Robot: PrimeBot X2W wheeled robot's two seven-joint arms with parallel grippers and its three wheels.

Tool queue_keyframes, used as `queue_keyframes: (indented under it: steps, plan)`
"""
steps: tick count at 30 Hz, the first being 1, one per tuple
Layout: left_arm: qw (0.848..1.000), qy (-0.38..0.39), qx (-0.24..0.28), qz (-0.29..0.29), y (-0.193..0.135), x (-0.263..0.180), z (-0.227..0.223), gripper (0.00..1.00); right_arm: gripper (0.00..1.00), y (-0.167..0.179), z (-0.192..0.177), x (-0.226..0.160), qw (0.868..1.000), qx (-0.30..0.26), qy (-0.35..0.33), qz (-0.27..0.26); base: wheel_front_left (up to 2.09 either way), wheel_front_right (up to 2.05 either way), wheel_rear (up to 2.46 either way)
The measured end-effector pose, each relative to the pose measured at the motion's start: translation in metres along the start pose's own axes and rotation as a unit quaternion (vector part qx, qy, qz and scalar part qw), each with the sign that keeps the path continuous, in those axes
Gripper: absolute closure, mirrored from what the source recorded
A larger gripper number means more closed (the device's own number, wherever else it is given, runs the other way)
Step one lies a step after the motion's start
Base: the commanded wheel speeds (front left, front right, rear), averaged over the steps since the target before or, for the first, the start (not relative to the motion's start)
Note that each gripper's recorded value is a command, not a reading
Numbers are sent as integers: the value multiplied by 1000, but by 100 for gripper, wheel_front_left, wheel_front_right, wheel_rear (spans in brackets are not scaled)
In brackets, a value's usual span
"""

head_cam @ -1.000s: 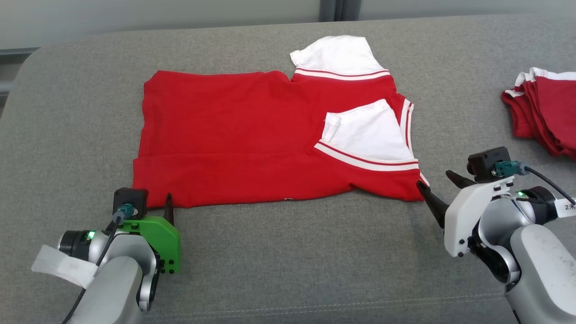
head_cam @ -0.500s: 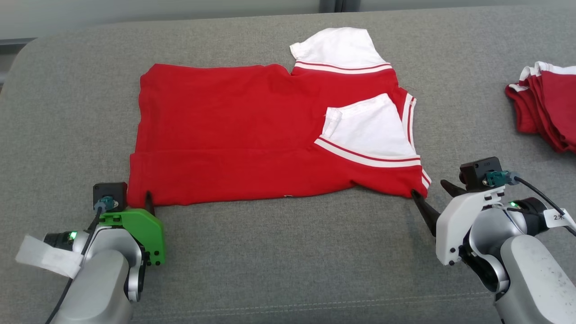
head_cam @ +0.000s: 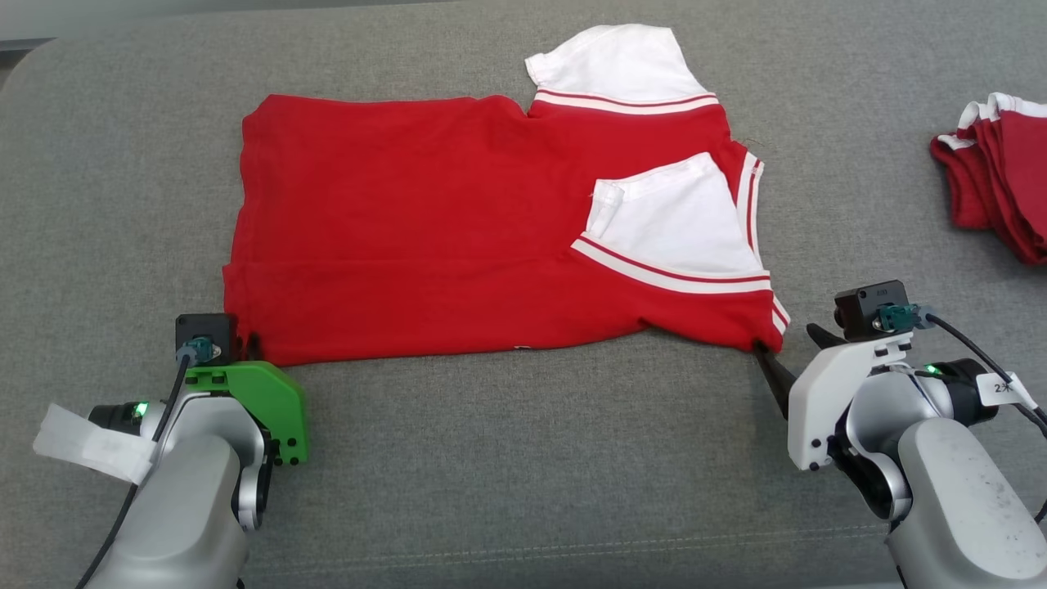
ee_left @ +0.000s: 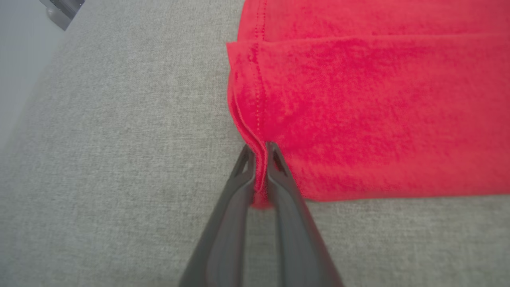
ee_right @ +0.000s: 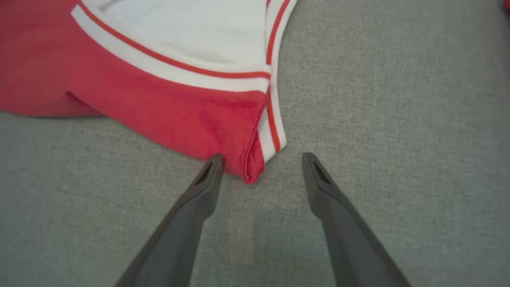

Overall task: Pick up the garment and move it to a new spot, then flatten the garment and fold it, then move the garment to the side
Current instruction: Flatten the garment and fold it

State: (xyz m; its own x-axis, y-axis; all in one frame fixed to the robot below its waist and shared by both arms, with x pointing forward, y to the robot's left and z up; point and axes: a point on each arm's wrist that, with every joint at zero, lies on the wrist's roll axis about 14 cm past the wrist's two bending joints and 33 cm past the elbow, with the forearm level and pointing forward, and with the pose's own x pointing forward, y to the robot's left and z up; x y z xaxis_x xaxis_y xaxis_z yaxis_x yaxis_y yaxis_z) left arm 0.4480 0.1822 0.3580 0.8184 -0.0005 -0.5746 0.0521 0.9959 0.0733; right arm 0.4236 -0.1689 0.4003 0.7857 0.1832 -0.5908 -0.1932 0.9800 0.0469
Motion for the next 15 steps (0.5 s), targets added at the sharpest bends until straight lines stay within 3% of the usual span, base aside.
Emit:
queue_keyframes:
  steps: [9,10,11,12,13,15]
  plan:
    - [1000,2,-2,-3,0,5,-5,100,0,3,-8,13,1000,13,11,-1,0,0,0]
    - [1000,-1,-1,-3,0,5,-4,100,20,3,-8,14,1000,14,11,-1,0,0,0]
    - [1000,-1,-1,-3,0,5,-5,100,58,4,-8,15,1000,13,11,-1,0,0,0]
    - [1000,-2,-1,-3,0,5,-4,100,79,5,-6,16,1000,14,9,1,0,0,0]
    - [1000,-4,-2,-3,0,5,-4,100,94,7,-6,17,1000,14,9,2,0,0,0]
    - [1000,-8,-2,-4,0,4,-3,100,100,8,-6,17,1000,14,8,3,0,0,0]
